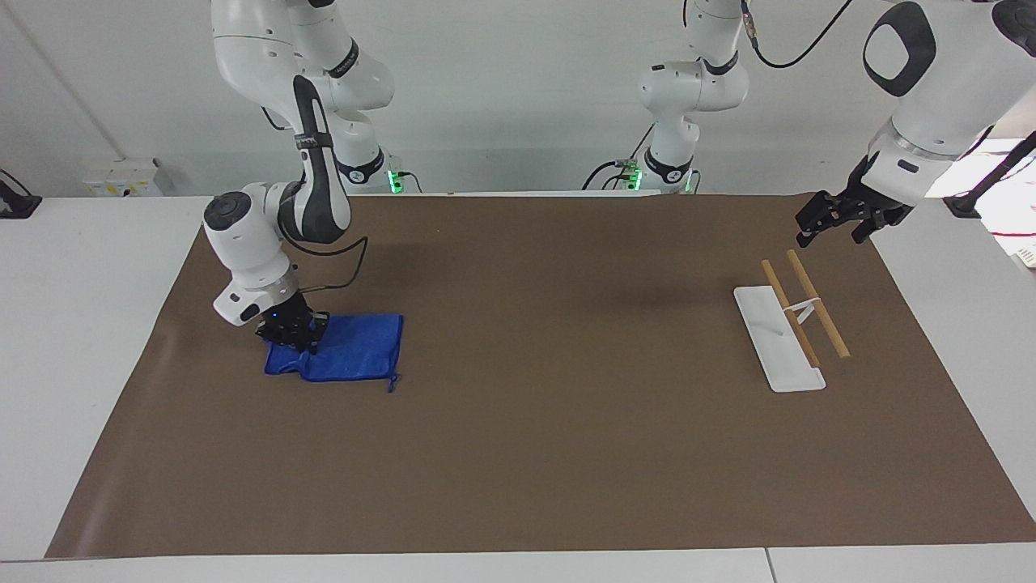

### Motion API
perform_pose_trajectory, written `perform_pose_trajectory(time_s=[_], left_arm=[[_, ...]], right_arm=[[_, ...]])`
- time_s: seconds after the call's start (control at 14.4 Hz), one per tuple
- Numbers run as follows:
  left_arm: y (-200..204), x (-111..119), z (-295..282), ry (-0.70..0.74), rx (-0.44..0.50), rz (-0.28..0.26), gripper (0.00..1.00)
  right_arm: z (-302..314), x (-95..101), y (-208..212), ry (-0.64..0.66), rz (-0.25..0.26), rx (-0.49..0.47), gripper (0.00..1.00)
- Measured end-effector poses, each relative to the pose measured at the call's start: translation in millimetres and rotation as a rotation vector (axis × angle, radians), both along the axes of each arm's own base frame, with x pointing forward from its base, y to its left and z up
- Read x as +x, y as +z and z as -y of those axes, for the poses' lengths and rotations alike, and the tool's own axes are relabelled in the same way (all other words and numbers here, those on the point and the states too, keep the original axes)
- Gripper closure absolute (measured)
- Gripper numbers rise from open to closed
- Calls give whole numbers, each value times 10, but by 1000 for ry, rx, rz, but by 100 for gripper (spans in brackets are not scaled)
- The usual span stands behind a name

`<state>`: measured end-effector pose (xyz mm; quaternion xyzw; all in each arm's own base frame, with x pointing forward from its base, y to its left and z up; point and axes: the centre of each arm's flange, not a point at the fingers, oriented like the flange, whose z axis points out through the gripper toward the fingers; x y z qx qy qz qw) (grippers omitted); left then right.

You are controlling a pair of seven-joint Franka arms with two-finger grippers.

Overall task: Right arm passes towel to left arm to hang
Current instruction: 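Close the right gripper on the blue towel edge, then lift the towel with the right gripper while the left gripper reaches forward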

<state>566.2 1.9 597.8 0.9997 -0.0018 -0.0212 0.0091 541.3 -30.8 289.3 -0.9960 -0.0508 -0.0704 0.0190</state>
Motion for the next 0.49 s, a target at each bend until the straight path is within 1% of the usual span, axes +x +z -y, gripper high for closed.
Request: perform_pose_trajectory(time_s=[0.14,0.21,0.35,0.49], left_arm=[[0,0,0,0,0,0,0],[0,0,0,0,0,0,0],[0,0,0,0,0,0,0],[0,0,0,0,0,0,0]], right_arm=[[-25,52,69,6,-20,5,94],[-45,117,163,5,-33,12,94],[-164,285,457,-8,-58,28,94],[-412,461,876,-43,-76,45,94]])
